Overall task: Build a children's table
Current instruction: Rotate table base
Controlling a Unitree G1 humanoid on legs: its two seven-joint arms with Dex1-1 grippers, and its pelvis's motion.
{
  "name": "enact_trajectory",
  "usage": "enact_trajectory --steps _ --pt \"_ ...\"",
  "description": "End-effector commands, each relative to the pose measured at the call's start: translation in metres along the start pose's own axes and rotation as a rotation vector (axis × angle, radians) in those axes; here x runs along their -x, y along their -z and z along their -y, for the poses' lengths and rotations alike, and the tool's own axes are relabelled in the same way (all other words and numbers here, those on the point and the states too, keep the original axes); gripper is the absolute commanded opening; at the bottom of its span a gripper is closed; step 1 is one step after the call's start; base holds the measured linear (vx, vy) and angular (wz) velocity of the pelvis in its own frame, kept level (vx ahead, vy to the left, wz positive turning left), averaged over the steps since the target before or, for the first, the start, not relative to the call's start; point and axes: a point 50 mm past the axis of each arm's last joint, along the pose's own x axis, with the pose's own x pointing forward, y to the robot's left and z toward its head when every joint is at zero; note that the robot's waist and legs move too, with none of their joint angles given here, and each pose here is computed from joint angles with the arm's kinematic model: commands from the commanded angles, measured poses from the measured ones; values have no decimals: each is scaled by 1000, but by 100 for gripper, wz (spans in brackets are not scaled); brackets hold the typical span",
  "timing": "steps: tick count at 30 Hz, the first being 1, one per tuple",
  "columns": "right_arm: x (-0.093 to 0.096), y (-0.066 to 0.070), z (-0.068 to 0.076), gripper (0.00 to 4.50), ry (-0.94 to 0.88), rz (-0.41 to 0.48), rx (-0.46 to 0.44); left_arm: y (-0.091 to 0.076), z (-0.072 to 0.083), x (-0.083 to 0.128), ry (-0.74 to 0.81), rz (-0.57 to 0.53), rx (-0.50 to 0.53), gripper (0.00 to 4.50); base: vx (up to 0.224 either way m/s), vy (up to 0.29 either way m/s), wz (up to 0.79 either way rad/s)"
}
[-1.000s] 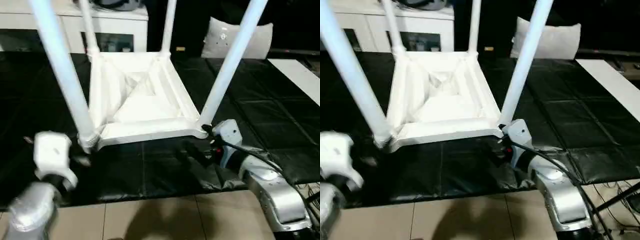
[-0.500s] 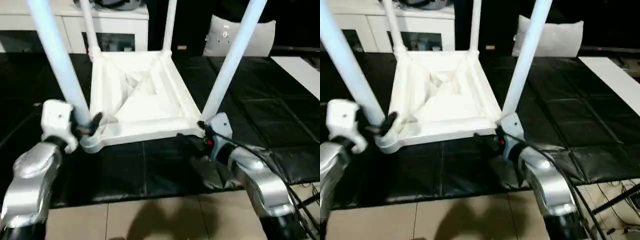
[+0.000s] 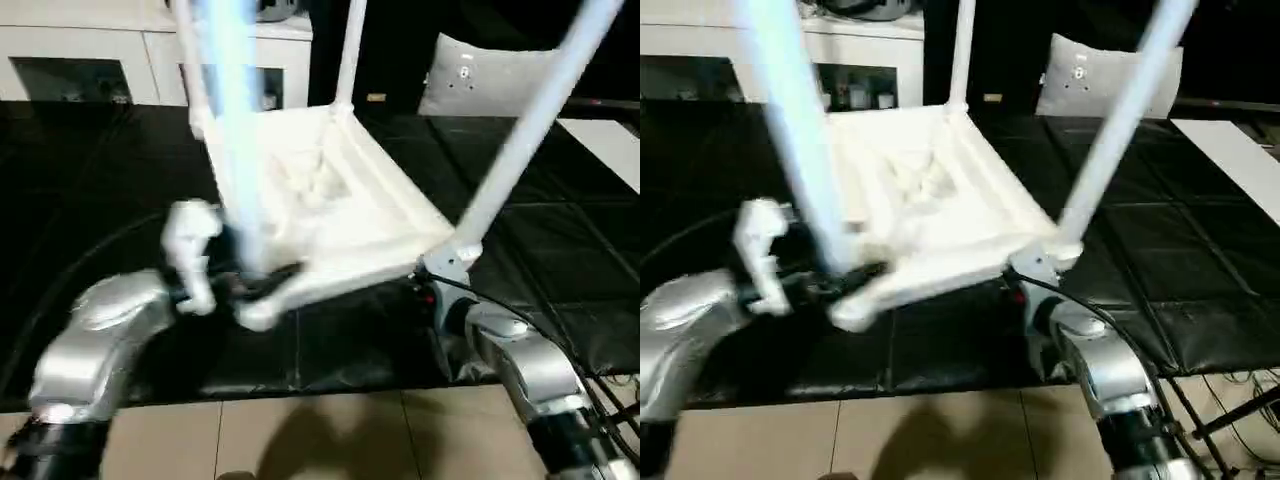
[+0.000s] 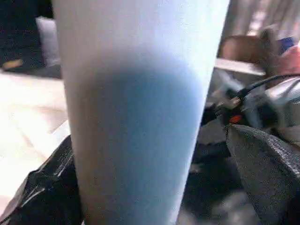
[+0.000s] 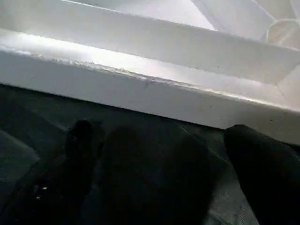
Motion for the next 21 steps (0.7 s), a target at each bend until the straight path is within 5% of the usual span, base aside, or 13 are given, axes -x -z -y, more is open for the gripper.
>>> enact_trajectory --steps 1,6,21 --pt "-1 -4 9 450 46 12 0 -6 7 -8 69 17 -8 445 0 0 0" --pt "-9 -15 23 450 104 47 -15 -21 35 -40 278 91 14 445 0 0 0" --pt "-27 -21 7 450 1 84 32 -40 75 -77 472 188 42 445 0 0 0"
